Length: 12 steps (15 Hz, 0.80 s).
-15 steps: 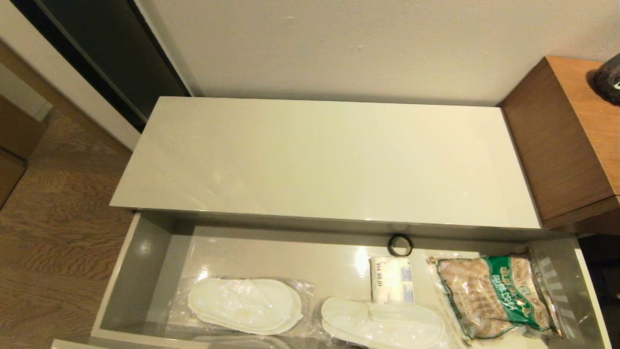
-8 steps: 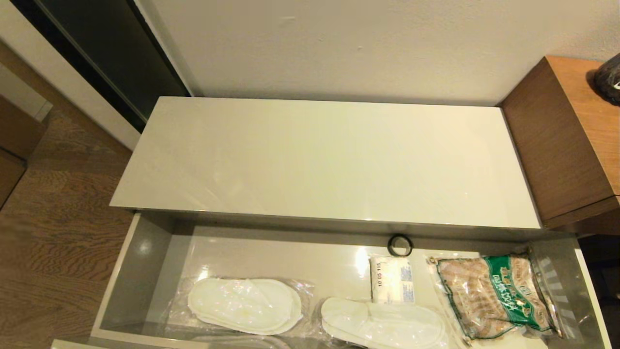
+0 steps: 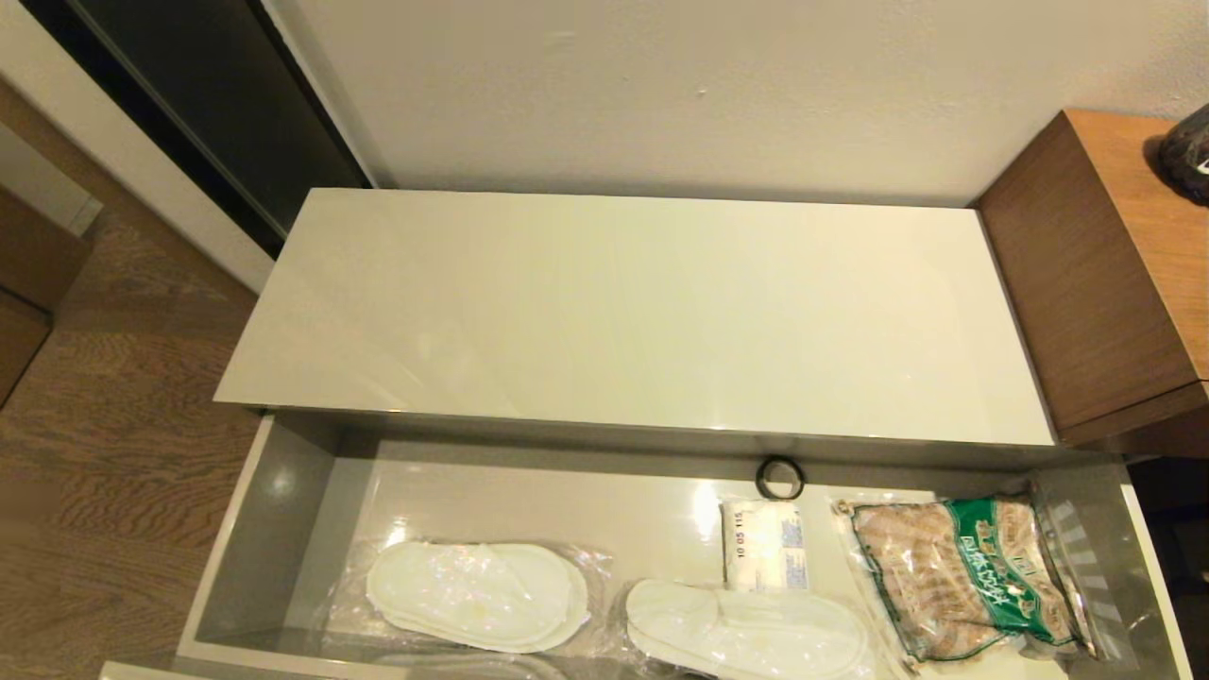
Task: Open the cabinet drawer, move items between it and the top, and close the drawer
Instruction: Take out the tissue from the drawer
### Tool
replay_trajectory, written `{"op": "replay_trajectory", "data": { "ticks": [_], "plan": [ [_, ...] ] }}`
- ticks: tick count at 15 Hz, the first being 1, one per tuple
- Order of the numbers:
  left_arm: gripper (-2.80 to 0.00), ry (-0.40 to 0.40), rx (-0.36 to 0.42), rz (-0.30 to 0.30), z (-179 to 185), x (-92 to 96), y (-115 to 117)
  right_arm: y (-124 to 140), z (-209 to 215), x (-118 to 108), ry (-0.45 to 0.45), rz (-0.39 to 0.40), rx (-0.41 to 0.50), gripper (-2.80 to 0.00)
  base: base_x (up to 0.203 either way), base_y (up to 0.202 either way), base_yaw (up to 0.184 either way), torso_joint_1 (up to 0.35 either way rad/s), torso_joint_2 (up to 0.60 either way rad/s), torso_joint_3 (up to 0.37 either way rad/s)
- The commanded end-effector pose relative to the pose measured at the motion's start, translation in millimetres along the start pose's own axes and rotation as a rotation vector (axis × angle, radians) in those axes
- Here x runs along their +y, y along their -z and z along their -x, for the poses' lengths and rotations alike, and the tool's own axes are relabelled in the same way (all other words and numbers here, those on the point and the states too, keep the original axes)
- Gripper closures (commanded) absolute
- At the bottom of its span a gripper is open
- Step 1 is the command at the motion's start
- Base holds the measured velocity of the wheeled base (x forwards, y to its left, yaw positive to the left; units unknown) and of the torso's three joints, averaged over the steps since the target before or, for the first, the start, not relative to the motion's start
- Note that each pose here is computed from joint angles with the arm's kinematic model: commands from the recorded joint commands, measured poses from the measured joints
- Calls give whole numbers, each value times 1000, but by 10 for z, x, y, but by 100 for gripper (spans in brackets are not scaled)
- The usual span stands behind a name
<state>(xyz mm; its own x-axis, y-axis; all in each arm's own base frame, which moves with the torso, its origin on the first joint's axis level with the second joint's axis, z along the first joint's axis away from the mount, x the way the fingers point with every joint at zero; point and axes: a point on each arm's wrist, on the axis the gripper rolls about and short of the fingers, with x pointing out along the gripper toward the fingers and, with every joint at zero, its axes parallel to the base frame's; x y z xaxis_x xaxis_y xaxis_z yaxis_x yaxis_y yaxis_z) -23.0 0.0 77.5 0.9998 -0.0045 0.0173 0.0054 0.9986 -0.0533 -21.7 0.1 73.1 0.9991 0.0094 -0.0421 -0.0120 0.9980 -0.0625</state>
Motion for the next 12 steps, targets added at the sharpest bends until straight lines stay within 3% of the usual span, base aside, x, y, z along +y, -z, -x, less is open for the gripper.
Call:
{"op": "replay_trajectory", "data": {
  "ticks": [1,6,10,12],
  "plan": [
    [0,0,0,0,0,0,0,6,5,0,1,12,-7,0,0,0,0,0,0,0],
    [0,0,0,0,0,0,0,2,3,-1,7,-52,-13,0,0,0,0,0,0,0],
    [0,0,0,0,0,0,0,2,3,-1,7,-41,-13,0,0,0,0,0,0,0],
    [0,0,1,0,-1,0,0,-120,48,-11,16,-43,-48,0,0,0,0,0,0,0]
  ]
}}
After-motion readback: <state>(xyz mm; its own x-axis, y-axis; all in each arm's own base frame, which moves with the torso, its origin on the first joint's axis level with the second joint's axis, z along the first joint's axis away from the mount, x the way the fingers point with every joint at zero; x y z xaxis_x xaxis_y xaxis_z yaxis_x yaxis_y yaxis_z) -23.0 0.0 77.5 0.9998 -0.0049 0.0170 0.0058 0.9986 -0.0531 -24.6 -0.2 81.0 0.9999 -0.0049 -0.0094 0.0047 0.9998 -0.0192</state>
